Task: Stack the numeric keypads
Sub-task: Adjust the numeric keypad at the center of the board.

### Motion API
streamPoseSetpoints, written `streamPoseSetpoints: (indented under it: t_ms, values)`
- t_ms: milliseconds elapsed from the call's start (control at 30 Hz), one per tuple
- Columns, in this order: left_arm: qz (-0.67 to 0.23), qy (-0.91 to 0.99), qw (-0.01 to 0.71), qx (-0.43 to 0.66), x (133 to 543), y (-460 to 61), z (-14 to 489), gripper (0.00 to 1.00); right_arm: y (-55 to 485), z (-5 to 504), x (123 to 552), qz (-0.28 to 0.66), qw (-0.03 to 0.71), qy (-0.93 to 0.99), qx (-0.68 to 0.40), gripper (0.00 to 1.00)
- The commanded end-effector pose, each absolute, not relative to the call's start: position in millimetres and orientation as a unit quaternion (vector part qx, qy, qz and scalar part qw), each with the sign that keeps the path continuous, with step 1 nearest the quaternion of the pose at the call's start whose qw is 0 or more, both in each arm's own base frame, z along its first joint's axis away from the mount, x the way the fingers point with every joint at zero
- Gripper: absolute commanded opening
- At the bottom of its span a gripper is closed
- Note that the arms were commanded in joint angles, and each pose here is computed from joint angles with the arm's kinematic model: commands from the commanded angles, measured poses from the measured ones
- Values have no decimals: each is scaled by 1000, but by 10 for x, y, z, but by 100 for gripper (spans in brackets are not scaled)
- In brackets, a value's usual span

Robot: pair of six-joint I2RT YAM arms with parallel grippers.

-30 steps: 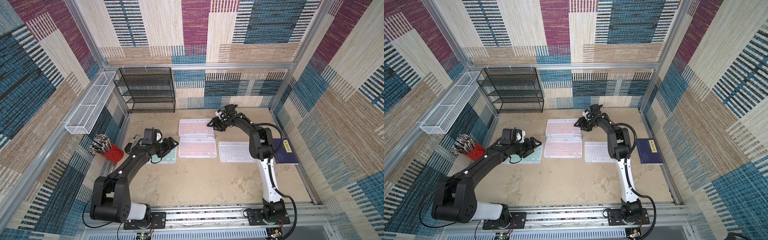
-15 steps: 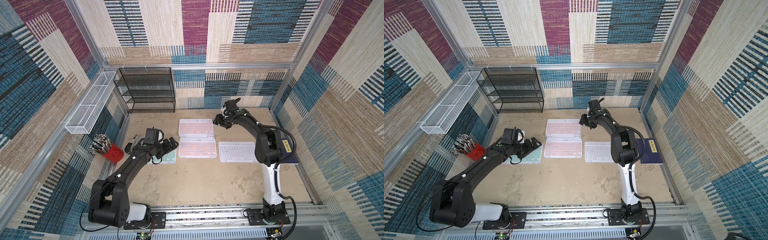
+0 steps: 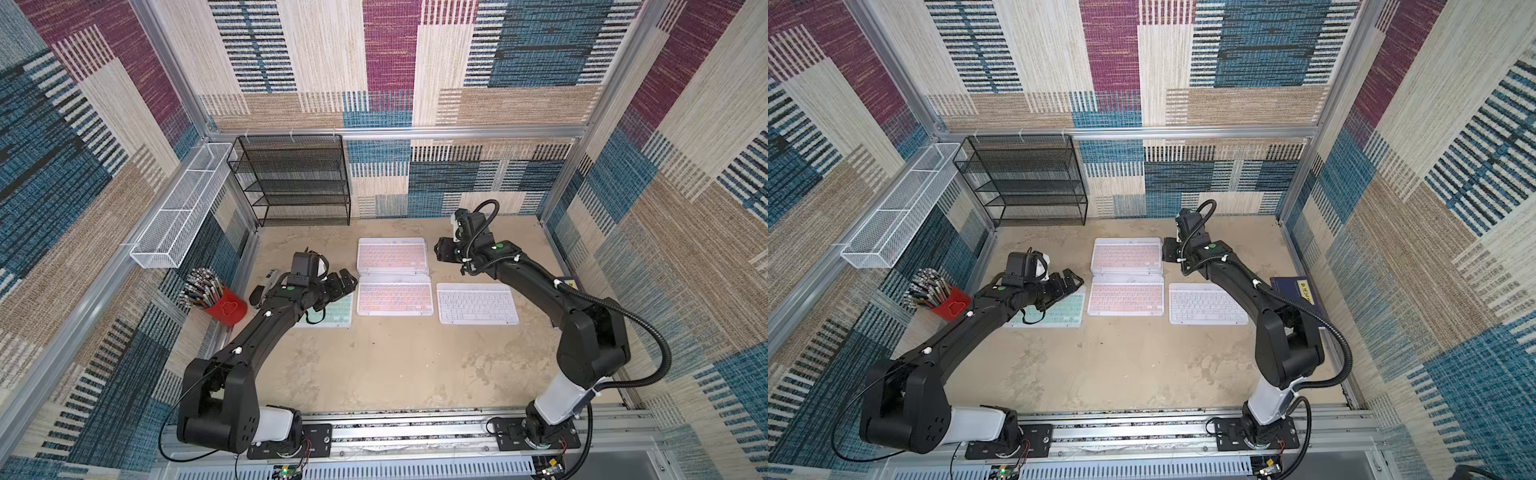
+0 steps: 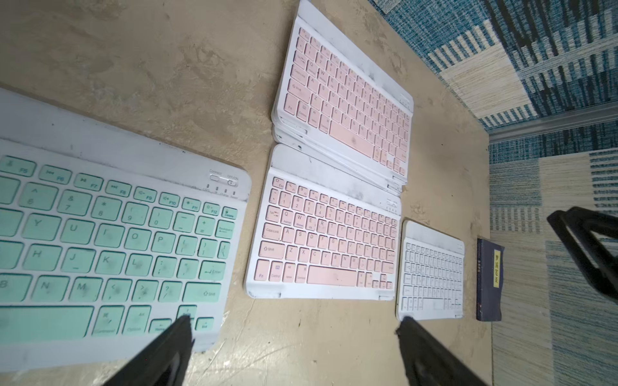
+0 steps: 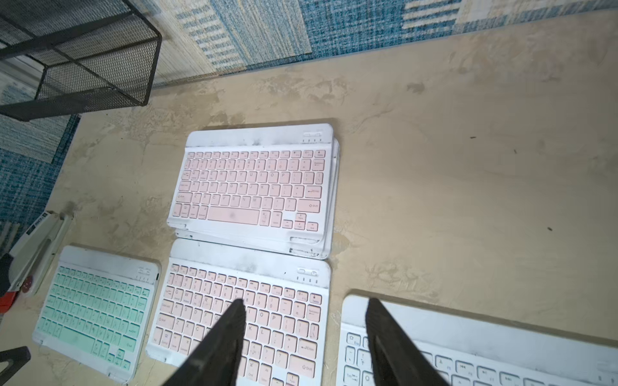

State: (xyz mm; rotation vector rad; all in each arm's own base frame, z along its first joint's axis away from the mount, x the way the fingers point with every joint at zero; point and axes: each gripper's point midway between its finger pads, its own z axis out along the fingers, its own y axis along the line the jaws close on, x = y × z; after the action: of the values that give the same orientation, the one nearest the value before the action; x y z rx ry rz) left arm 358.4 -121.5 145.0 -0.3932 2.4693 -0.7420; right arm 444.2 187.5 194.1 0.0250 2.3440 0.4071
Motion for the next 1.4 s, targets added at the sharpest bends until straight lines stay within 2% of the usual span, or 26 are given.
streamPoseSetpoints:
  t_ms: [0, 167, 333, 733, 1033, 1367]
  values:
    - [-286, 909, 275, -128, 3629, -1267, 1554, 99, 1921, 1918, 4365, 164, 375, 912, 32, 58]
    - [-269, 917, 274, -111, 3642, -1291, 1630, 99, 2147, 1661, 4220, 137, 346, 928, 24, 58]
    - [-254, 922, 275, -99, 3661, -1335, 1607, 97, 2137, 1429, 4131, 137, 317, 936, 72, 59]
    - [-231, 940, 240, -82, 3712, -1599, 1211, 96, 2432, 957, 3862, 134, 241, 958, 77, 59]
    - [-224, 947, 217, -72, 3807, -1716, 995, 95, 2392, 776, 3854, 117, 240, 961, 66, 72]
    - [-221, 950, 208, -68, 3870, -1780, 893, 95, 2447, 594, 3901, 112, 225, 966, 58, 69]
